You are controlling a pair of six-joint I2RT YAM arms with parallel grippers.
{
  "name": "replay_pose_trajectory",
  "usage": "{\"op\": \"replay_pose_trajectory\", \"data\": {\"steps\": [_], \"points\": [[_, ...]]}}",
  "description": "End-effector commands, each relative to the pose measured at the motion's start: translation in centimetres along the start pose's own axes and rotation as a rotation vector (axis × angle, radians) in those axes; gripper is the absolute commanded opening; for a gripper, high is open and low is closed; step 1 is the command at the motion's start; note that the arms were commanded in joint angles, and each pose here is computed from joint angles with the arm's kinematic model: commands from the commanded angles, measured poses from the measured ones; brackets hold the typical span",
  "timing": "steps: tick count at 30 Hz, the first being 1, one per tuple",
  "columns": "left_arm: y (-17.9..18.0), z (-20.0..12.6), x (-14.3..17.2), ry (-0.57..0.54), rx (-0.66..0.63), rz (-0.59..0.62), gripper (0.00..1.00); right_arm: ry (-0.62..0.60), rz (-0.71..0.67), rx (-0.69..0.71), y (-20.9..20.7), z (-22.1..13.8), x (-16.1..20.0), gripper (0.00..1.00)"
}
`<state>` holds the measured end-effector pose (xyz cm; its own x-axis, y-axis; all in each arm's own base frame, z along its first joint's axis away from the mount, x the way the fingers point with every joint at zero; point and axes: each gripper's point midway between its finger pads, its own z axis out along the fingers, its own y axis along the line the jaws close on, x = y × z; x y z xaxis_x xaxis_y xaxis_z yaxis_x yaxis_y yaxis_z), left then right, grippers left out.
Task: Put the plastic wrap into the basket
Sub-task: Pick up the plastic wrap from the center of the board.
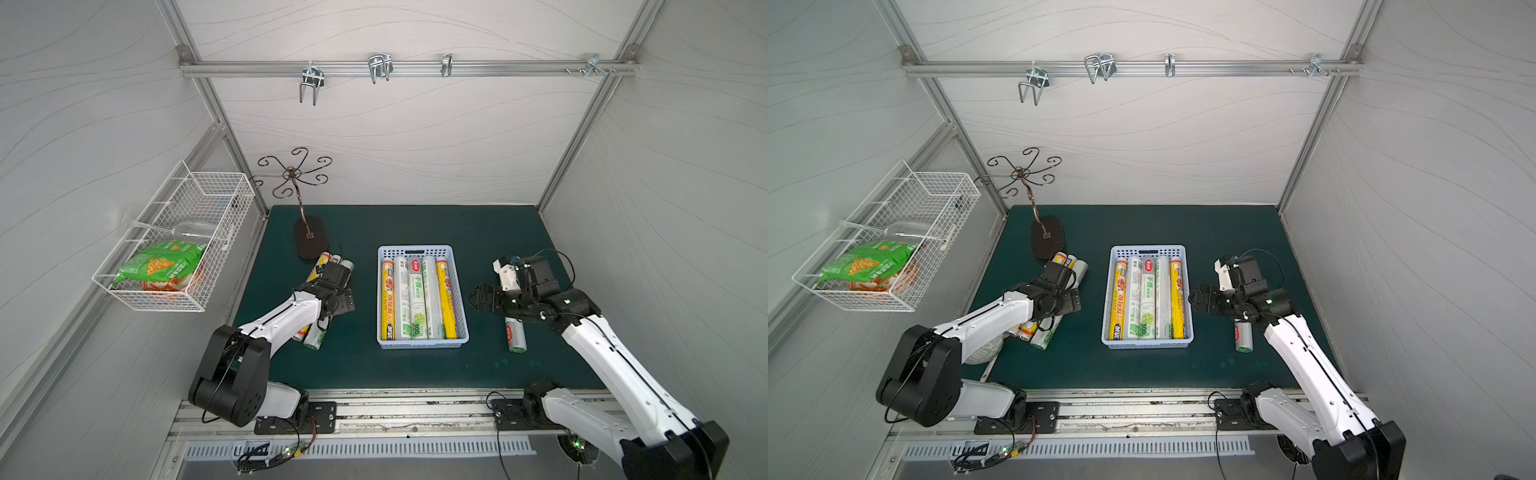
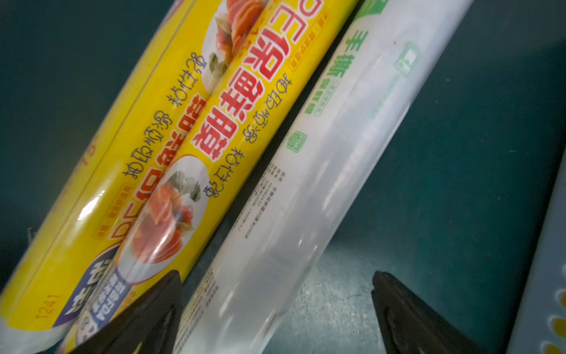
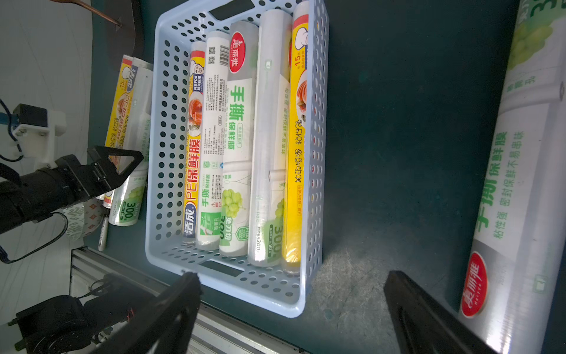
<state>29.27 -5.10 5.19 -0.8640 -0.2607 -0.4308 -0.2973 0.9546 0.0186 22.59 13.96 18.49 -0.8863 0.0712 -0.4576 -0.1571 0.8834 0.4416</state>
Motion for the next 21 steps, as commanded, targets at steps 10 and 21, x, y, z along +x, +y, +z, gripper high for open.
{"op": "replay_pose_trajectory", "data": {"steps": [10, 21], "points": [[-2.6, 1.0, 0.0, 0.039, 0.116, 0.001, 0.99, 0.048, 0.006, 0.002, -0.3, 0.8, 0.6, 0.99], [-4.0, 2.0, 0.0, 0.101, 0.138, 0.053, 0.94, 0.057, 0.003, -0.003, -0.3, 1.1, 0.7, 0.99]]}}
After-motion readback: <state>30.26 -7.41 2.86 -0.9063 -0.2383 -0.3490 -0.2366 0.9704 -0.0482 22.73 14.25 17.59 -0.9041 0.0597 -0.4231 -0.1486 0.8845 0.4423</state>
